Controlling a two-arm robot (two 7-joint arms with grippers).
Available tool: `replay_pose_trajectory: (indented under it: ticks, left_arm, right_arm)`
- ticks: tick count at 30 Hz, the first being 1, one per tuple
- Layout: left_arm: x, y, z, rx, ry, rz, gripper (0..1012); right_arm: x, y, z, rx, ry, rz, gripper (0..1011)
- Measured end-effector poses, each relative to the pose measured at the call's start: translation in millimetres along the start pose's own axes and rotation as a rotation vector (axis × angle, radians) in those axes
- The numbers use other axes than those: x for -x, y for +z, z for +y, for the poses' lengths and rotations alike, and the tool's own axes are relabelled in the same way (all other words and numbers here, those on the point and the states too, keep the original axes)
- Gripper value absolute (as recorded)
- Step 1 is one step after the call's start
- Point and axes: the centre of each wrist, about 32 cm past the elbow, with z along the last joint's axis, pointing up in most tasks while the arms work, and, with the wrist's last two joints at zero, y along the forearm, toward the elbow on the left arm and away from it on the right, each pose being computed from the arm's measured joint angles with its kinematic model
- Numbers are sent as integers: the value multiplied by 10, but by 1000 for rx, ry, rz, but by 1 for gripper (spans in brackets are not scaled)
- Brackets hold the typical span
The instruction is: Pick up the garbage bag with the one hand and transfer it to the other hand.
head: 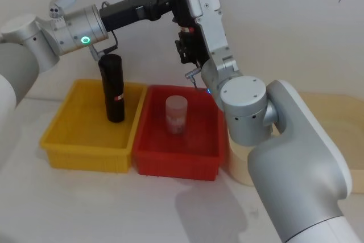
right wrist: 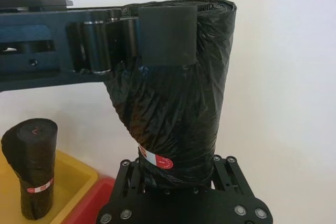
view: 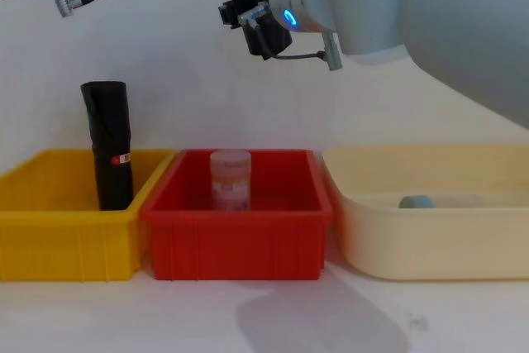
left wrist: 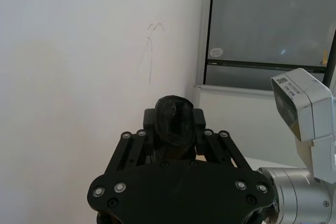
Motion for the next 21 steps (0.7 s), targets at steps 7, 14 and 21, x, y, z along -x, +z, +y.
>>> replay_pose_trajectory:
  ticks: [7, 14, 21]
  left_arm:
    - [0, 0, 0, 0, 0, 0, 583]
    - [0, 0, 0, 0, 0, 0, 799]
    - [0, 0, 0, 0, 0, 0, 992]
  right_arm:
    - [-2, -1, 2, 1, -1, 0, 527]
    - [-62, -12, -24, -6, -20, 4, 527]
    - [-250, -59, -87, -13, -80, 15, 526]
